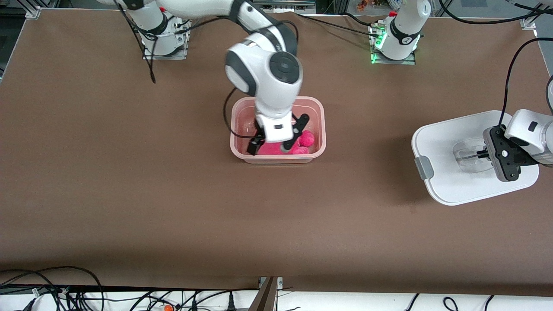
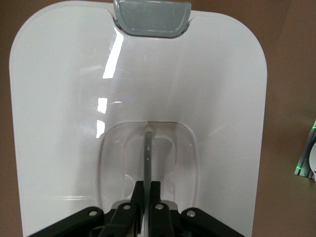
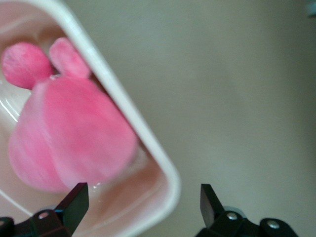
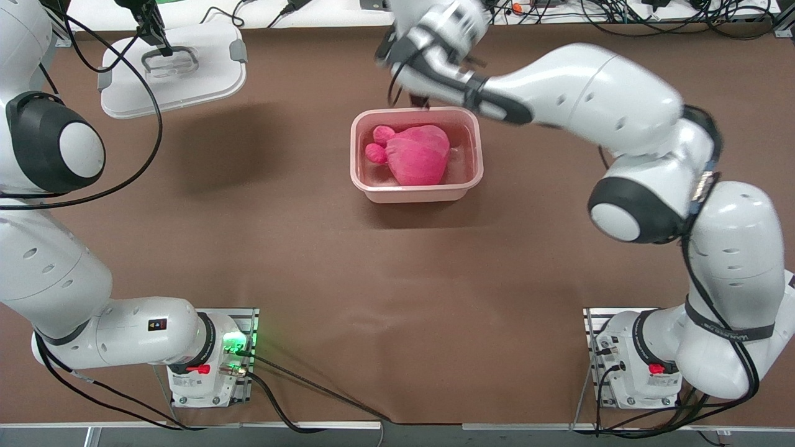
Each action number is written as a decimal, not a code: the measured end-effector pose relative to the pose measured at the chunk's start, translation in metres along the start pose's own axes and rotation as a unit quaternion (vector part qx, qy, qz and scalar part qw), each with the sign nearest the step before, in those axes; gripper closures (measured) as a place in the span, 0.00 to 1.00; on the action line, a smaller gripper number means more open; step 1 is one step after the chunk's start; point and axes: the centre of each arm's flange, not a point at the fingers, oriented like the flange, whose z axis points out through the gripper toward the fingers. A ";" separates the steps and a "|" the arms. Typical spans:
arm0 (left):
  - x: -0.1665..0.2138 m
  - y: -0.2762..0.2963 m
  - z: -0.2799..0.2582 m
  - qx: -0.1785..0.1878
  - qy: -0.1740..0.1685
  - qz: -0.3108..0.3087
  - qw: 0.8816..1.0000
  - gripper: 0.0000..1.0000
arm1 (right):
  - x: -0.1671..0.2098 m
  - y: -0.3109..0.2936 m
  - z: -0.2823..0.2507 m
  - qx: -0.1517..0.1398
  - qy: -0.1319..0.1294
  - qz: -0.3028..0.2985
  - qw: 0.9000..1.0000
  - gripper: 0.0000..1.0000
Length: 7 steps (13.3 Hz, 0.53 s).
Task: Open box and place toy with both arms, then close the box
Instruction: 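Lower the toy into the tub and open the right gripper, then carry the white lid with the left gripper over the tub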
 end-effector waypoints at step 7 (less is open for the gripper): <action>0.097 0.027 -0.001 -0.011 0.037 0.068 0.997 0.93 | -0.169 0.160 -0.117 0.073 0.025 0.208 0.975 0.00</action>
